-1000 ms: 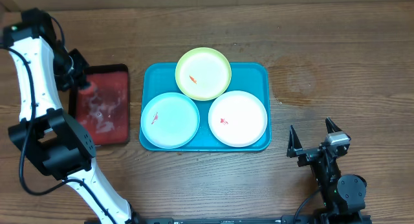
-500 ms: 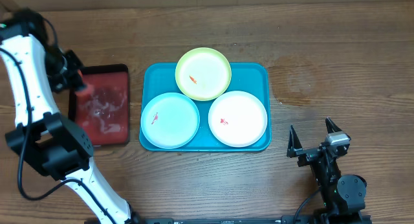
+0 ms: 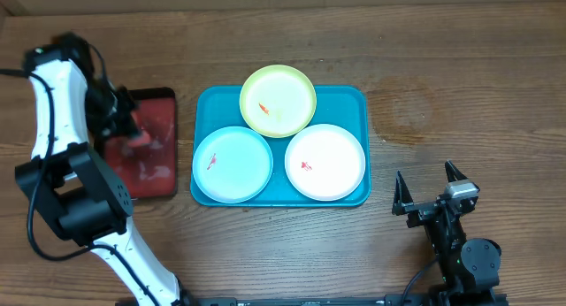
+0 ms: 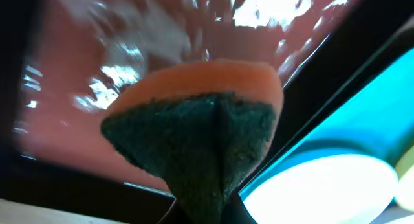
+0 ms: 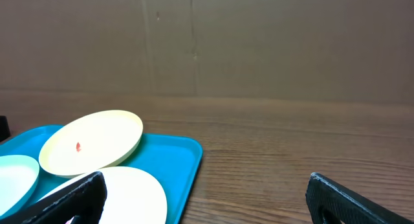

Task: Clean dirty plates on tray and stack at the side
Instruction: 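Lift the wet sponge up out of the red tray with left gripper, then carry the sponge over the light blue plate with left gripper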

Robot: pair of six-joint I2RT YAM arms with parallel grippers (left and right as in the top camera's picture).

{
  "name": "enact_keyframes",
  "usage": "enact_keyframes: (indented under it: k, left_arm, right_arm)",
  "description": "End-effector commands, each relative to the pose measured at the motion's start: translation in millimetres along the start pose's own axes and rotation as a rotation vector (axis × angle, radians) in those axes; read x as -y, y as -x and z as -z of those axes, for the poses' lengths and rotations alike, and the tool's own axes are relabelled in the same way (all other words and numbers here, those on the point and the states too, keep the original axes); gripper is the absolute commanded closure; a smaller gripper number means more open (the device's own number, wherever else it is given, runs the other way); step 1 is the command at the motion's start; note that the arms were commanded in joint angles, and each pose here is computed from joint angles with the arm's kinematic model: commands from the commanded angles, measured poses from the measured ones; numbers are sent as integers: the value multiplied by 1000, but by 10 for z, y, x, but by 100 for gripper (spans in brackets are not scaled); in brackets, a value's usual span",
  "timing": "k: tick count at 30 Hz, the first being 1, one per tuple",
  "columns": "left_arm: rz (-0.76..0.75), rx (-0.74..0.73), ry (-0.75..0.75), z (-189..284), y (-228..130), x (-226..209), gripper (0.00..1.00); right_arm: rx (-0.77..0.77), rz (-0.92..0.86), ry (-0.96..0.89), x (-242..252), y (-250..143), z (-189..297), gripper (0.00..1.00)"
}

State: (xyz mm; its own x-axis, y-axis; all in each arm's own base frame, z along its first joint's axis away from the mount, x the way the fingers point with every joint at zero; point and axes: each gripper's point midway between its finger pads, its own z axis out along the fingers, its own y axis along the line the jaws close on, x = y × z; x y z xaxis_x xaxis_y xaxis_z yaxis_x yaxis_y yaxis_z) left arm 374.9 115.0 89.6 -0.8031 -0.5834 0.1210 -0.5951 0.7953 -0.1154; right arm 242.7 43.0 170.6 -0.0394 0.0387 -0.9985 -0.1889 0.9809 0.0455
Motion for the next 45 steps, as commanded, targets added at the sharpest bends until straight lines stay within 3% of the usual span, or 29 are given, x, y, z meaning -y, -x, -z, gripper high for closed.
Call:
enact_keyframes:
  k: [1,9,12,15,22,30,35,45]
  left_arm:
    - [-34,-5,-99,106,-48,175,96]
    - [-106,228,-179,1224,-94,415,96]
    - [-166,325,-206,1570,-245,554,96]
    - [-222,305,-203,1631,-515,712,96]
    - [-451,71,-126,1014,-1204,1228,96]
    - [-676,-51,-58,-4,-1715,1607,96]
    - [-583,-27,94,-364,-1661,1352,96]
    - [-575,-27,62,-857,-1711,1298,96]
  right_arm:
    - [7,1,-9,19,-9,0,0]
    - [7,1,-9,18,-9,0,0]
    - [7,1,-9,18,-9,0,0]
    - [7,1,-9,19,-9,0,0]
    - [7,1,-9,19,-9,0,0]
    - [7,1,-9,18,-9,0,0]
    - [7,1,-9,18,-9,0,0]
    - [7,1,-9,18,-9,0,0]
